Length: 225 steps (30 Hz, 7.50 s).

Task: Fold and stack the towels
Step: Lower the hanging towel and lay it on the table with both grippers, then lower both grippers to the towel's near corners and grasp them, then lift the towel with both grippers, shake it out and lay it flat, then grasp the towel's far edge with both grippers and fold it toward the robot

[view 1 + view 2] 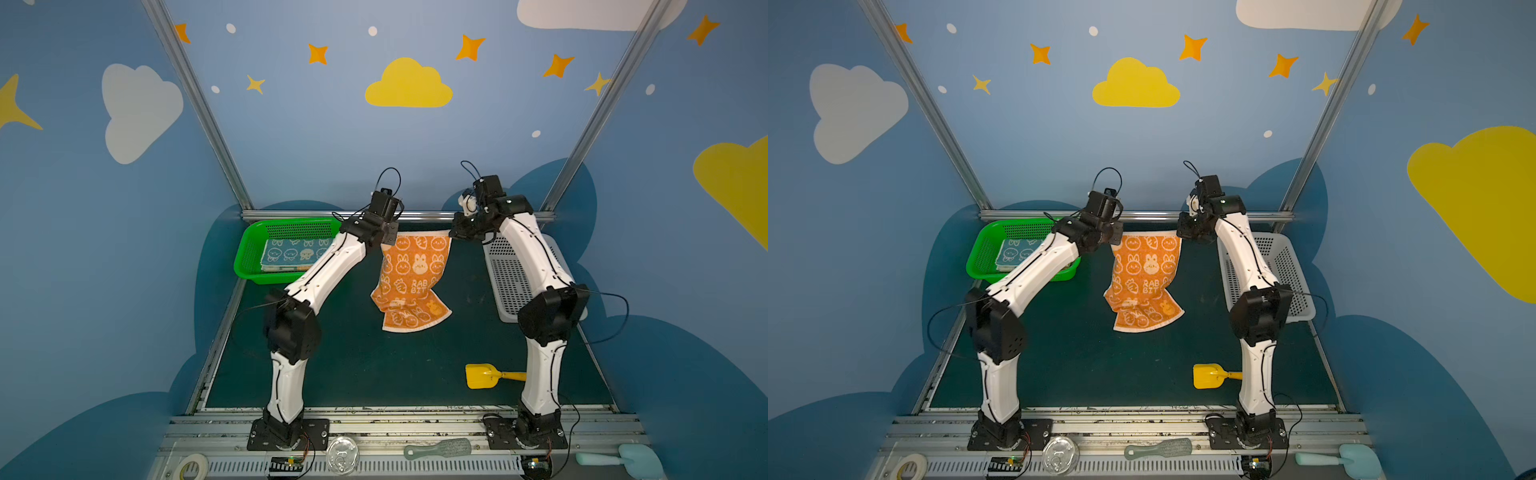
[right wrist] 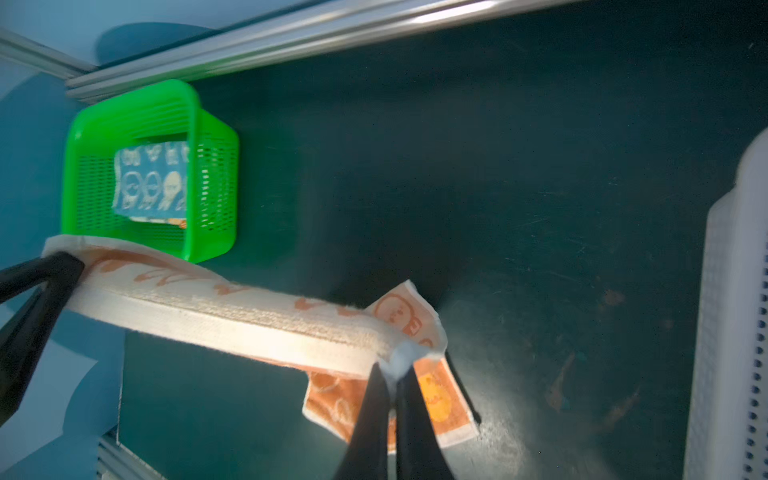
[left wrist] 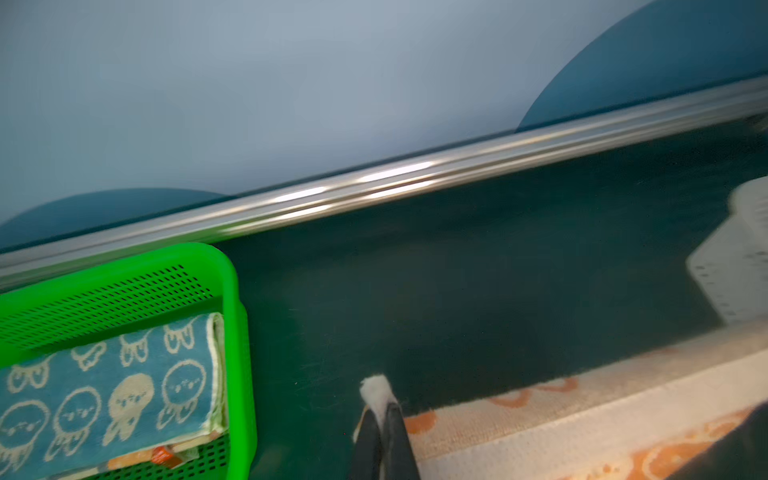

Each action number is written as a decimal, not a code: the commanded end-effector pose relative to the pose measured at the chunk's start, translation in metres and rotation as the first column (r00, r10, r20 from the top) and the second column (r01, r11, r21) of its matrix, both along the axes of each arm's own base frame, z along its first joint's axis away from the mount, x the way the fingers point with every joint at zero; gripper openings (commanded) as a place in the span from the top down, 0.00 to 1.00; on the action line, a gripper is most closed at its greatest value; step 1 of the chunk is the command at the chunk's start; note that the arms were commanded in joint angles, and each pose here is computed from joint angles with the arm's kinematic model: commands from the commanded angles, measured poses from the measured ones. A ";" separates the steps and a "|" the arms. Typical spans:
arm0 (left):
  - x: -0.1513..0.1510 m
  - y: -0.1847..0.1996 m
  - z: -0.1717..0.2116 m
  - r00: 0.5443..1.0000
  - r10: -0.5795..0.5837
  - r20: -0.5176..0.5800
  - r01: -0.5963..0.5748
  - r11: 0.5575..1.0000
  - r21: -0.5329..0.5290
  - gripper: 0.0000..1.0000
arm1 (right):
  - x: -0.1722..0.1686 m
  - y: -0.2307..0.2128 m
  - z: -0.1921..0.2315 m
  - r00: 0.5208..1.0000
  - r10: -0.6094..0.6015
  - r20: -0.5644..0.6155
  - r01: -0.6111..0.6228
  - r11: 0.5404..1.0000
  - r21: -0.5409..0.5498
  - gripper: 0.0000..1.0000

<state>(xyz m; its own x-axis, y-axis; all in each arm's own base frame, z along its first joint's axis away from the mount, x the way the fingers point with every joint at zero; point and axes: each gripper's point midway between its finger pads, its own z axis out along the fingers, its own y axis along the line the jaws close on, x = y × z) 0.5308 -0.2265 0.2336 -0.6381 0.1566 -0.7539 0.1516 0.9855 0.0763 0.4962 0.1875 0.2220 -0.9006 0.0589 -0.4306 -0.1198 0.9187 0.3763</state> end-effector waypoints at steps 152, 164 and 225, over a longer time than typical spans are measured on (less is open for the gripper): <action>-0.141 0.039 -0.084 0.915 -0.001 -0.403 -0.107 0.964 -0.245 0.97 | -0.137 0.001 -0.055 0.959 0.026 -0.283 -0.020 1.000 0.024 1.00; -0.112 0.063 0.204 0.989 0.041 0.141 0.016 0.925 -0.379 0.97 | -0.127 0.001 0.176 0.954 0.084 0.286 -0.121 0.986 0.114 1.00; 0.010 0.020 -0.063 0.960 -0.108 -0.259 -0.035 0.870 -0.492 0.97 | -0.008 -0.048 -0.054 0.980 -0.097 -0.173 0.099 0.995 -0.001 1.00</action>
<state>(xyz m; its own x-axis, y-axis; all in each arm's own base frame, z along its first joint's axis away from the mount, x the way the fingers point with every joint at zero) 0.5541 -0.2186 0.1649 -0.8381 -0.1583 -0.5220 0.1443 0.8585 -0.4921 0.5129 0.1609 0.1687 -0.9344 0.1149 -0.3371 -0.0444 0.9015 0.4305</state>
